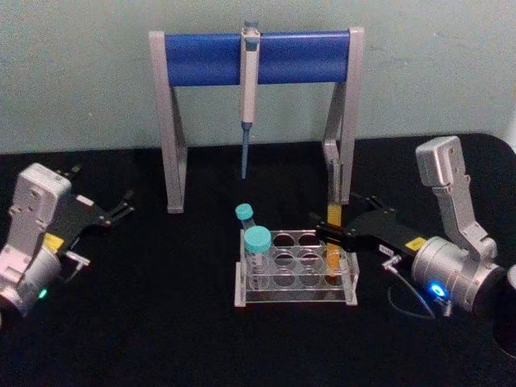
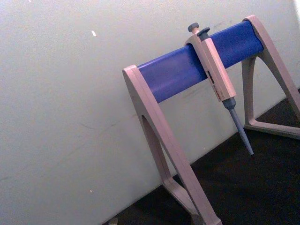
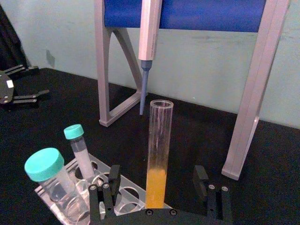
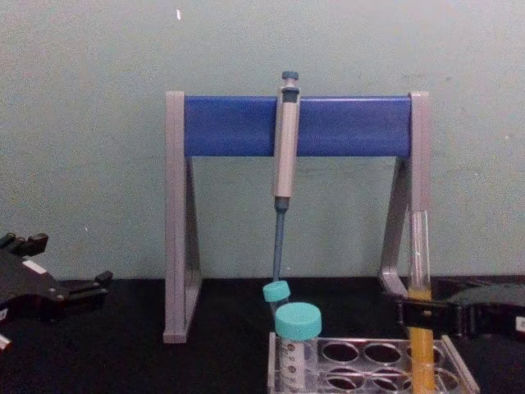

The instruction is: Pick up the test tube from the test tube rack, shake it, then place it back into the test tube rack.

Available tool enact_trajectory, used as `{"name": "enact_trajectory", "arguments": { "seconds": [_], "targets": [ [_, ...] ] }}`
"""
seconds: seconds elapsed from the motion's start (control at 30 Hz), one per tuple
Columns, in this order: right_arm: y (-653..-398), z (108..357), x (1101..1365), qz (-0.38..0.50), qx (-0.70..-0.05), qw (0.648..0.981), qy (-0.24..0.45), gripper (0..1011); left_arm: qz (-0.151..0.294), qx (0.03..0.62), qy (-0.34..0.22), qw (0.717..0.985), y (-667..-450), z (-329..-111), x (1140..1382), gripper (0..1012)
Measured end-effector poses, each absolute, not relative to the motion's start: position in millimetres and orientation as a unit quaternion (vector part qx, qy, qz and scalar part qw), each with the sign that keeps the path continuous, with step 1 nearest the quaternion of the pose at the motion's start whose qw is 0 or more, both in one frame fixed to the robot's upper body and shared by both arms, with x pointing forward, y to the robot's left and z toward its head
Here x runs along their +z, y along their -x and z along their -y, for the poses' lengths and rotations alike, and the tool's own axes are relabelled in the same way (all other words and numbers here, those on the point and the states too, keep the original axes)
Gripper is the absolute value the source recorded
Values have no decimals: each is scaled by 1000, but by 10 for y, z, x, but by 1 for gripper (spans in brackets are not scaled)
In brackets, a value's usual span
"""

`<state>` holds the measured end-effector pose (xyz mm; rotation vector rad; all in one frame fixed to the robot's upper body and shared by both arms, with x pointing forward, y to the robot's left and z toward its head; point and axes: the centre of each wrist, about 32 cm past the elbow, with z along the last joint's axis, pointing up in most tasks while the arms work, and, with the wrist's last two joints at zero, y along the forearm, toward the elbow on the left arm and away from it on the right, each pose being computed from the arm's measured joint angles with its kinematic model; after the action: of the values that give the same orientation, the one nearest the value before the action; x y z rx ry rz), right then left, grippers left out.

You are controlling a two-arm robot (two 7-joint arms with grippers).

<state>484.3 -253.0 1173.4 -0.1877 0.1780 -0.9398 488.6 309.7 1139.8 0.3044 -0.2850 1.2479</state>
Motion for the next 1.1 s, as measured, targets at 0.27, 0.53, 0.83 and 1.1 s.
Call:
{"name": "enact_trajectory", "arguments": {
  "seconds": [0.27, 0.53, 0.83, 1.1],
  "targets": [
    [-4885, 2486, 11723, -89, -452, 883, 90, 1000, 132, 580, -141, 791, -4886, -3097, 11398, 1001],
    [-4885, 2489, 11723, -89, -452, 883, 90, 1000, 132, 580, -141, 791, -4886, -3096, 11398, 1001],
    [-4885, 2491, 11724, -89, -452, 883, 90, 860, 132, 580, -141, 791, -4886, -3097, 11398, 1001],
    [-4885, 2491, 11727, -89, -452, 883, 90, 619, 132, 580, -141, 791, -4886, -3097, 11398, 1001]
  ]
}}
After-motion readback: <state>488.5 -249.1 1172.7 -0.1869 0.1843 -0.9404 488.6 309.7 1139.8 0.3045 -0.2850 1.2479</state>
